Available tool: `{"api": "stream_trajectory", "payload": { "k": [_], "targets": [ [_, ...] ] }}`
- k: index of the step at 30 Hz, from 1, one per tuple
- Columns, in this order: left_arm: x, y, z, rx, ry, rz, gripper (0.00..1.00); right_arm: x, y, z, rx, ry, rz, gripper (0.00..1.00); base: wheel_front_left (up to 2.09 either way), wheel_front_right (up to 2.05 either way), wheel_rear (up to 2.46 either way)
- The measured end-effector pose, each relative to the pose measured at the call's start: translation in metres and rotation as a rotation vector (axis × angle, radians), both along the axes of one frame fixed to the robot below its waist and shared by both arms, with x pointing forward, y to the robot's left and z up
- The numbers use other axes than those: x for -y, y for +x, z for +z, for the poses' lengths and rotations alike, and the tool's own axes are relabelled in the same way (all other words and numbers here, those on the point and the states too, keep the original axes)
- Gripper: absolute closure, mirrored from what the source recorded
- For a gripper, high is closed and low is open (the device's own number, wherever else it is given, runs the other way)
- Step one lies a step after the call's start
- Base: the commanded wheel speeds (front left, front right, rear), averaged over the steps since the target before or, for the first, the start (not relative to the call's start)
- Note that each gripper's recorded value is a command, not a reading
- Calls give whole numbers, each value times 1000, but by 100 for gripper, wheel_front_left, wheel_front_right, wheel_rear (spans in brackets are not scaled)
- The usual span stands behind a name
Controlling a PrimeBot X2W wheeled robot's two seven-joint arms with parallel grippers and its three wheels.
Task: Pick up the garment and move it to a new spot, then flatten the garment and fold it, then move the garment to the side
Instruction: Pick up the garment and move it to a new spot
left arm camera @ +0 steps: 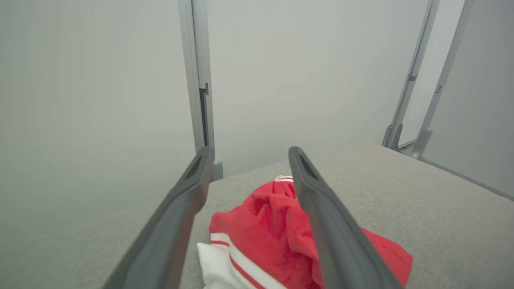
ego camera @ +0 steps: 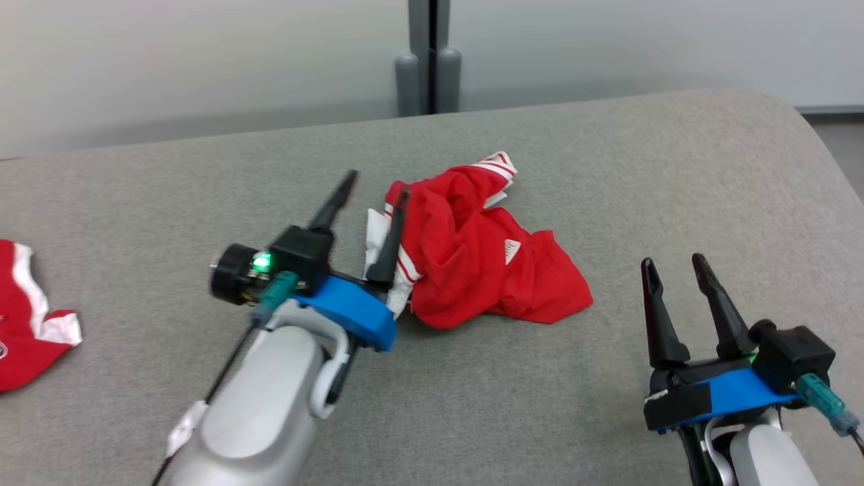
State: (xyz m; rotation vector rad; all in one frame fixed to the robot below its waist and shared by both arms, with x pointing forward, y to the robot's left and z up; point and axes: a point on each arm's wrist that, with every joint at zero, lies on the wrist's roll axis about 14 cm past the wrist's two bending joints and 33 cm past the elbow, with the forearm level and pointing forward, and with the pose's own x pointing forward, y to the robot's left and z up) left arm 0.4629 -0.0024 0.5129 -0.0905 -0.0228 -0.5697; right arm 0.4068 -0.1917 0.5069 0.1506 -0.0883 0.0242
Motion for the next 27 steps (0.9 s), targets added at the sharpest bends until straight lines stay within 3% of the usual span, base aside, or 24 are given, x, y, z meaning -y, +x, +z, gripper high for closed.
{"api": "stream_trajectory", "payload": {
  "k": [13, 20, 27],
  "targets": [
    [-151, -24, 29, 124, 10, 418, 0, -34, 1, 5, 15, 6, 94, 0, 0, 0, 0],
    [-194, -58, 17, 104, 37, 547, 0, -43, -2, 5, 16, 9, 118, 0, 0, 0, 0],
    [-204, -87, -14, 21, 73, 579, 0, -48, -6, 4, 10, 9, 134, 0, 0, 0, 0]
  ]
}}
